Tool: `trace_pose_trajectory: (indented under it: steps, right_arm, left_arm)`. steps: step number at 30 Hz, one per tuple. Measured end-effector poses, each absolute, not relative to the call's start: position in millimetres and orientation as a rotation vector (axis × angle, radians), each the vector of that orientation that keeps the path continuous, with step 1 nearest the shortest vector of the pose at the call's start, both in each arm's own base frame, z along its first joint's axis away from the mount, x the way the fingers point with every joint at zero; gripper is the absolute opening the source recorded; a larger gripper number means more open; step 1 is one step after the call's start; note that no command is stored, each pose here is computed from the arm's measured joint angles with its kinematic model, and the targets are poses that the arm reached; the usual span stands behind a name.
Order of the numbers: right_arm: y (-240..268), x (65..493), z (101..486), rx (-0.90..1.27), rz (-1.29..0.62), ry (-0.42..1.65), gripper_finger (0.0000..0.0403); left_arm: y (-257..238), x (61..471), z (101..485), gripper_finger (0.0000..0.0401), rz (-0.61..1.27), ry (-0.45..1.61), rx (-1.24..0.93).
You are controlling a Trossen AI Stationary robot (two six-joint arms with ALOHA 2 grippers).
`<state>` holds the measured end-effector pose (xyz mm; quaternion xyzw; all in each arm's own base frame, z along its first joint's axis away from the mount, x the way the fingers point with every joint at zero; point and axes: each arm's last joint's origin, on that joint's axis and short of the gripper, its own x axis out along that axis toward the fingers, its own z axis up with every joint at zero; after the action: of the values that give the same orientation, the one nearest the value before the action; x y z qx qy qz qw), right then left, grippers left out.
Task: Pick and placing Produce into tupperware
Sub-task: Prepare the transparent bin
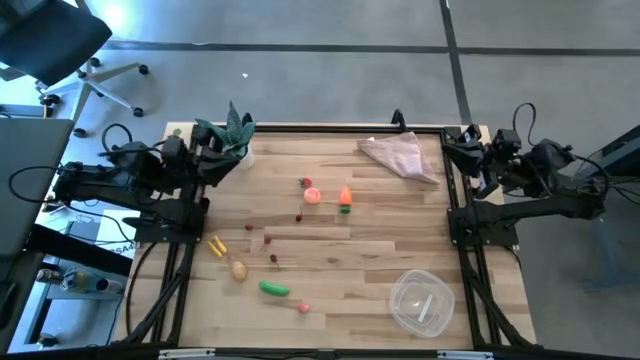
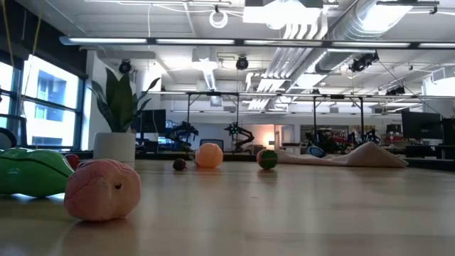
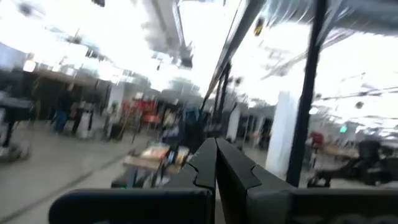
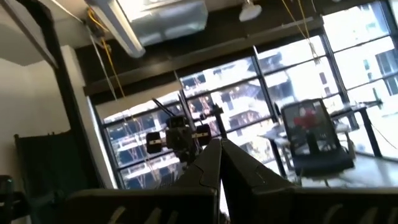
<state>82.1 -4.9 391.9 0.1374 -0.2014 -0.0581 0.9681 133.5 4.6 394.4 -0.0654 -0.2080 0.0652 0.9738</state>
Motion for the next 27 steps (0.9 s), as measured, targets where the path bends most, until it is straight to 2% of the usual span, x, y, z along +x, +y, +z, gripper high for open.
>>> trace_pose_trajectory:
  steps: [6,12,16,22,27]
  right_arm:
    - [-3,83,400,0.200,-0.052,-0.465,0.0000]
    - [0,105,428,0.114,0.013,-0.399,0.0000]
    - [0,129,438,0.107,0.016,-0.132,0.0000]
    - [1,159,415,0.388,-0.049,0.400,0.0000]
    - [12,173,386,0.619,-0.085,0.715,0.0000]
  left_arm:
    - [3,143,408,0.0001,0.101,-0.406,-0.026]
    - [2,174,422,0.0001,0.068,-0.123,0.015]
    - [2,189,424,0.0001,0.063,0.131,0.021]
    - [2,205,400,0.0001,0.077,0.435,-0.059]
    - [2,214,368,0.0001,0.101,0.601,-0.116]
